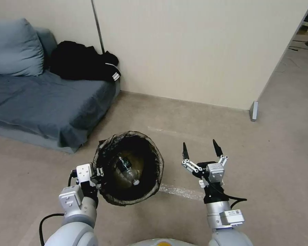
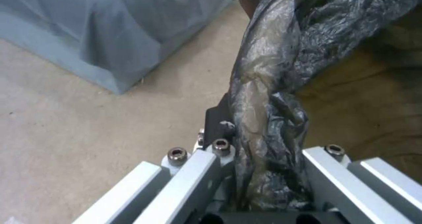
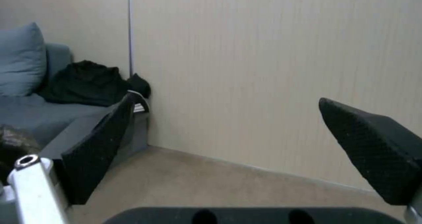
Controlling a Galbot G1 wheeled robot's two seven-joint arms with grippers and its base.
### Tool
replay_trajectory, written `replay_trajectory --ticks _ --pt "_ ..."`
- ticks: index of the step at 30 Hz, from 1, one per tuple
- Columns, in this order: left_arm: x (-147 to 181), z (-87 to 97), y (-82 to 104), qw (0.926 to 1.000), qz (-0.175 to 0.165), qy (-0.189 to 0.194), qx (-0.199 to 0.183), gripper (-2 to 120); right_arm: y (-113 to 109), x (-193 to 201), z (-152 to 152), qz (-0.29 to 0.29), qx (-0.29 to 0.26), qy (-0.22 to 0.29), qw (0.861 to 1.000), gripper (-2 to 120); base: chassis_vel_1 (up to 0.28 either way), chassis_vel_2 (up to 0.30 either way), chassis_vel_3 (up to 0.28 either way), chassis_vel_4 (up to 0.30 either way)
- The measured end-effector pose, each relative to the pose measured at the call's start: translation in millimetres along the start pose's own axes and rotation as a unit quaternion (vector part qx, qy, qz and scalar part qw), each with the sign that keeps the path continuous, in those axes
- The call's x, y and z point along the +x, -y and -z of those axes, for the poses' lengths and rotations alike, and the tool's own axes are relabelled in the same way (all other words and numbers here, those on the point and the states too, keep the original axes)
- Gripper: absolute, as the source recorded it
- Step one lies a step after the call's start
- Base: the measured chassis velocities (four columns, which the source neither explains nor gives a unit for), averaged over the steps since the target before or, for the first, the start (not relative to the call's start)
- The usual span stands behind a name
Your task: Pick up the trash bin, then pick up the garbage from the floor and place it into the trash bin.
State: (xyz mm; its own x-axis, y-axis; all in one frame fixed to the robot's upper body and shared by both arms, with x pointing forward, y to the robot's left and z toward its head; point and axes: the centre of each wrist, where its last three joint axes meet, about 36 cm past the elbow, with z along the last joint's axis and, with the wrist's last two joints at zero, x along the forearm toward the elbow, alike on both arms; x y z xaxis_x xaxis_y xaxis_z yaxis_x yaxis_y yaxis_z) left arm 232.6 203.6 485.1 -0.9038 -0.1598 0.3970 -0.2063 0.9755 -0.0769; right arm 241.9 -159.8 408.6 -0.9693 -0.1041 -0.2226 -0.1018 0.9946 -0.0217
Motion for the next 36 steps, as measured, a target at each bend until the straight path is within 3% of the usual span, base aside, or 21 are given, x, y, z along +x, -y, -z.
replay_trajectory --ticks 36 --pt "10.1 -1.4 -1.2 1.0000 0.004 -0.007 -0.005 1 -0.5 -13.3 5.2 0.016 -0.017 0.048 0.999 100 0.107 0.110 0.108 0.112"
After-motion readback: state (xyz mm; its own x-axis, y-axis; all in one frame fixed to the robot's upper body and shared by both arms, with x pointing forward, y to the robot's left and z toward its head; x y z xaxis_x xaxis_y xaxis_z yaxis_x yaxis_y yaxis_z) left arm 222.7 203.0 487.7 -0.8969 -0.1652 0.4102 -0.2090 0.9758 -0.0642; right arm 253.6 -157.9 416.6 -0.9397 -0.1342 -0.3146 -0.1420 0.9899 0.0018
